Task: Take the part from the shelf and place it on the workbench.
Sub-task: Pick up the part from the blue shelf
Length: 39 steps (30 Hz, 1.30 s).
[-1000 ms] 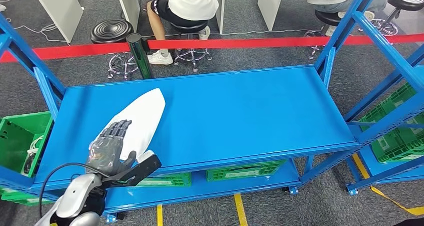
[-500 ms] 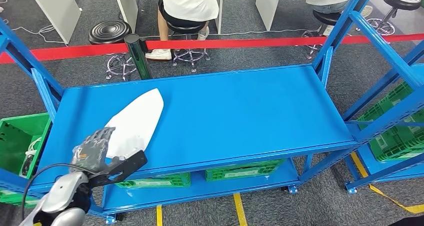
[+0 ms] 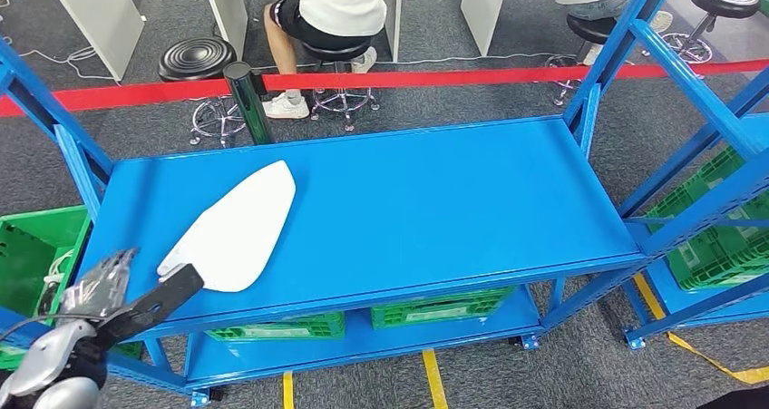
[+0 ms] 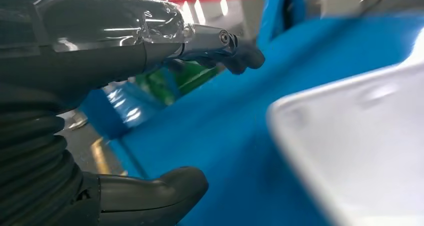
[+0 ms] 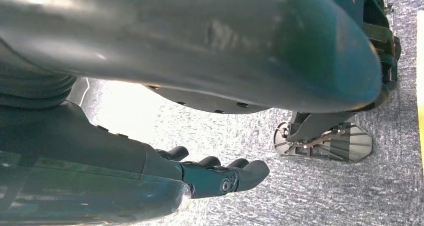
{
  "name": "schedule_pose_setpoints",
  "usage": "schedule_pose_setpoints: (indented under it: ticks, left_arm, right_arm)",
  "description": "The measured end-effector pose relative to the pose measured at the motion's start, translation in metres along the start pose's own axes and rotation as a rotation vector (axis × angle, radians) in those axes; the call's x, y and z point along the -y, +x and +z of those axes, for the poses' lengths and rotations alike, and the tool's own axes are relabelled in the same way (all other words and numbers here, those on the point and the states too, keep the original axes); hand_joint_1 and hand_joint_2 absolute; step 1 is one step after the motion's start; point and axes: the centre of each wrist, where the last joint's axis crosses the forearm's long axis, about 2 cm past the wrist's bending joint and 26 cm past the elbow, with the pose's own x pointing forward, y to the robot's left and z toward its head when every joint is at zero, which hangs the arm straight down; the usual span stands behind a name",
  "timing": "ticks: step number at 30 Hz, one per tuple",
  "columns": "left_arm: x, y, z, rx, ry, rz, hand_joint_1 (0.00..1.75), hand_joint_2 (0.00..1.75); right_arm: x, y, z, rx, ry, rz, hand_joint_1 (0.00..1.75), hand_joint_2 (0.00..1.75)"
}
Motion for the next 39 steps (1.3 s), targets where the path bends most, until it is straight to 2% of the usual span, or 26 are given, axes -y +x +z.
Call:
schedule_pose_setpoints:
  ticks: [3,8,16,18,22,24,33,39]
  left_arm:
    - [0.001,-0.013,-0.003,-0.047,-0.023,0.049,0.00,1.75]
    - [0.002,-0.022,-0.005,-0.082,-0.002,0.107,0.00,1.75]
    - [0.006,-0.025,-0.008,-0.085,-0.017,0.106,0.00,1.75]
    - [0.006,-0.022,-0.009,-0.047,-0.005,0.123,0.00,1.75]
    - [0.007,-0.003,-0.008,0.126,0.099,0.176,0.00,1.75]
    - [0.010,0.006,-0.006,0.176,0.125,0.185,0.00,1.75]
    - [0.026,0.031,0.003,0.328,0.208,0.231,0.00,1.75]
    - [0.039,0.044,0.009,0.353,0.182,0.285,0.00,1.75]
  right_arm:
    - [0.000,0.000,0.000,0.000,0.001,0.004,0.00,0.00]
    - [0.000,0.000,0.000,0.000,0.000,0.002,0.00,0.00]
    - [0.000,0.001,0.000,0.001,0.001,-0.004,0.00,0.00]
    - [0.000,0.001,0.000,0.001,0.001,-0.004,0.00,0.00]
    - [0.000,0.003,0.000,0.004,0.001,-0.005,0.00,0.00]
    - [0.000,0.004,0.000,0.007,0.001,-0.005,0.00,0.00]
    - [0.000,0.006,0.000,0.010,-0.005,-0.004,0.00,0.00]
    - [0.000,0.006,0.000,0.009,-0.007,-0.002,0.00,0.00]
